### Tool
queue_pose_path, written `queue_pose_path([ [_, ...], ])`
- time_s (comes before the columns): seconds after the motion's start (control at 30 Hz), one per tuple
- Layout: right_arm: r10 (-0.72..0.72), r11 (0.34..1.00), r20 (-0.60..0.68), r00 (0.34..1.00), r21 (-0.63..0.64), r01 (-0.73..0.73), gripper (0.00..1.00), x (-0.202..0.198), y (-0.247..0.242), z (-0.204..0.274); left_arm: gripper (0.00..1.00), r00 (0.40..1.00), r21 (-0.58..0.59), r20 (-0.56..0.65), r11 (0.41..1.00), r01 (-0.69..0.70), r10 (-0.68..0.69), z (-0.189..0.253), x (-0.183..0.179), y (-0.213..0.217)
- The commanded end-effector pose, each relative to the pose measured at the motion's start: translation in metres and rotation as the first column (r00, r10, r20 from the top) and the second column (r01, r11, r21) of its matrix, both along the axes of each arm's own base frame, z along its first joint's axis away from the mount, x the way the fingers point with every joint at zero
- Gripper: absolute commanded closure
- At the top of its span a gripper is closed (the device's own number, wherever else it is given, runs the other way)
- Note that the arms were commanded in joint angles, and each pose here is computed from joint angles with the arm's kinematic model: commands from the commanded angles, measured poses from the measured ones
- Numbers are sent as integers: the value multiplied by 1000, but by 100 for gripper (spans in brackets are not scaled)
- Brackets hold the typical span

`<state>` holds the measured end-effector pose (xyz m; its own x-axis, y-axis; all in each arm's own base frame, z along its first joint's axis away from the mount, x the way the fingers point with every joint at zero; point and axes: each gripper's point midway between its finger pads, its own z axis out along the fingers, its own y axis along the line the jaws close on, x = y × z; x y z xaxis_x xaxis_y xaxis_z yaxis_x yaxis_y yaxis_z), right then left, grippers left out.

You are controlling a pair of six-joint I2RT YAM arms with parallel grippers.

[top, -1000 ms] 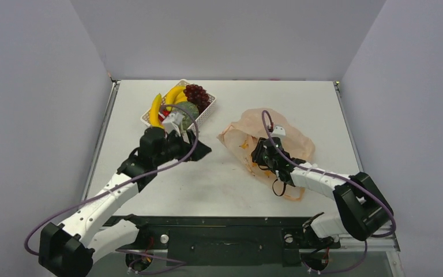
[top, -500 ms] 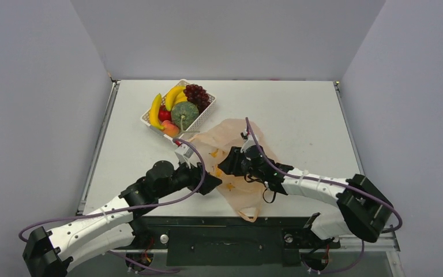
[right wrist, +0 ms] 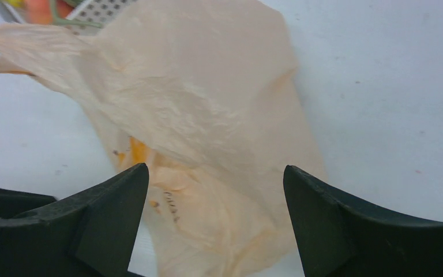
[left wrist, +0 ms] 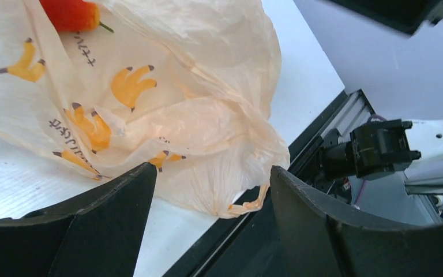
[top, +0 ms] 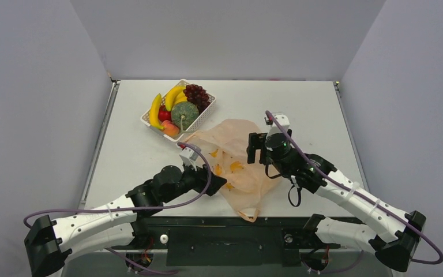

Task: Take the fake fruits out of the plastic bag
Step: Adjust the plastic bag at the center of the board.

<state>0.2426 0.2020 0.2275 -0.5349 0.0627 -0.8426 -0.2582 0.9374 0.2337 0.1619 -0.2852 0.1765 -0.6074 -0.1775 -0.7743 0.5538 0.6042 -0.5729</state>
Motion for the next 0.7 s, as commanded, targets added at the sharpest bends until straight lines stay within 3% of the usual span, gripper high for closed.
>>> queue_pose_path([
  [0.0, -84, 912, 38, 996, -399, 92, 17, 1, -48, -12, 30, 992, -70, 83, 993, -93, 99, 34, 14, 12],
  [0.17, 14, 758, 125, 992, -648, 71, 8, 2, -21, -4, 29, 987, -75, 67, 988, -138, 143, 27, 10, 32],
  [0.27, 66, 682, 128, 990, -730, 49, 5, 4, -7, -10, 29, 992, -85, 48, 990, -114, 118, 21, 3, 32],
  [0.5, 102, 631, 108, 989, -776, 20, 4, 19, 13, -36, 29, 1000, -173, 26, 985, 20, -16, 15, -18, 11],
  [0.67, 79, 645, 81, 994, -764, 11, 9, 36, 17, -56, 29, 997, -129, 42, 989, 75, -70, -1, -25, -6],
])
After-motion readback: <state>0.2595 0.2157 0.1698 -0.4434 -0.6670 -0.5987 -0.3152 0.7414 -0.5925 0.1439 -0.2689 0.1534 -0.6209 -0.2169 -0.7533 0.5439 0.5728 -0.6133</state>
